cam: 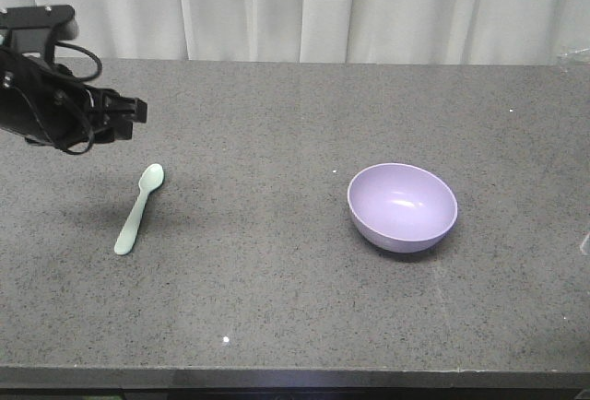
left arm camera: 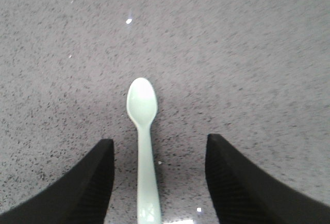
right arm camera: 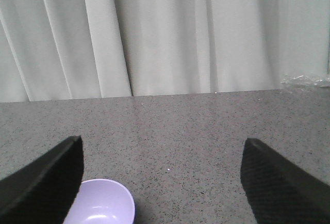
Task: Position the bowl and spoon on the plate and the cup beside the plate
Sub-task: 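Open the left gripper and move it above the pale green spoon, then lower the open left gripper around the spoon handle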
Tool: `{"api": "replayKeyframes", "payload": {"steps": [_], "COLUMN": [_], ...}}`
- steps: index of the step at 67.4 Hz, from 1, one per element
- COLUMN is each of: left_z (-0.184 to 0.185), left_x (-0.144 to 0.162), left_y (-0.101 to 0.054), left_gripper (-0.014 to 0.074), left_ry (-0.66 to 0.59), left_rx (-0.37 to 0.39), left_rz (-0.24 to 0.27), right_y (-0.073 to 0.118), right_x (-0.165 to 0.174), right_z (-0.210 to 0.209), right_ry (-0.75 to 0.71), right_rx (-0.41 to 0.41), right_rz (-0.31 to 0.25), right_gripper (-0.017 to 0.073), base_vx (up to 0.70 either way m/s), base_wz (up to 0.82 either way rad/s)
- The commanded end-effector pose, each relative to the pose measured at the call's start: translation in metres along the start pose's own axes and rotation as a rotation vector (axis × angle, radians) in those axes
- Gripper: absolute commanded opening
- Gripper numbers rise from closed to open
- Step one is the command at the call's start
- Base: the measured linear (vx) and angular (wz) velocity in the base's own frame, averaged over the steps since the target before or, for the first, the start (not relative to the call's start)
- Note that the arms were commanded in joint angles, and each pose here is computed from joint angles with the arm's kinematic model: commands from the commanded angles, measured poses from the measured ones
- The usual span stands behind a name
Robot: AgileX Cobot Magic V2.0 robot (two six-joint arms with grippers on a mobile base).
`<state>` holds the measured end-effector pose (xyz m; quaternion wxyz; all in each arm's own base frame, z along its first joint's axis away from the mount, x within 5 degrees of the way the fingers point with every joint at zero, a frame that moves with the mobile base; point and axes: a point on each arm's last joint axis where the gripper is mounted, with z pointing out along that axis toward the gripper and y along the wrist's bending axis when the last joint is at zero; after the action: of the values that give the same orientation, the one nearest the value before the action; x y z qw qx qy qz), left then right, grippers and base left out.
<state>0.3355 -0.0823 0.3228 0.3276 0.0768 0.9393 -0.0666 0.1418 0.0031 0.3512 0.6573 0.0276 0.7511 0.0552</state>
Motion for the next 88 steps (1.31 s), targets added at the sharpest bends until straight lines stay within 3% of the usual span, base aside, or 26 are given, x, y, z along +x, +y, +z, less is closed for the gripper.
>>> {"api": "replayKeyframes", "payload": {"steps": [1,37,88], "left_z": [-0.008,0.061,0.098], "left_x": [-0.013,0.005,0.016], "left_y": [-0.002,-0.009,-0.009], "left_gripper": [0.0380,0.0380,0.0380], "left_ry": [-0.097,0.102,0.173], "left_rx": [-0.024,-0.032,-0.037], "left_rz": [-0.004,0.021,0.023], "right_y": [0.000,0.000,-0.001], "right_x": [-0.016,-0.016,-0.018], "right_z": [-0.001,-0.001,-0.001], "right_ry": [-0.099,-0.101,-0.122], "right_rx": [0.013,0.014,0.019], "right_rz": [-0.008,-0.008,-0.008], "right_gripper": [0.0593,0.0592,0.0592], "base_vx": [0.00,0.00,0.00], "base_wz": [0.00,0.00,0.00]}}
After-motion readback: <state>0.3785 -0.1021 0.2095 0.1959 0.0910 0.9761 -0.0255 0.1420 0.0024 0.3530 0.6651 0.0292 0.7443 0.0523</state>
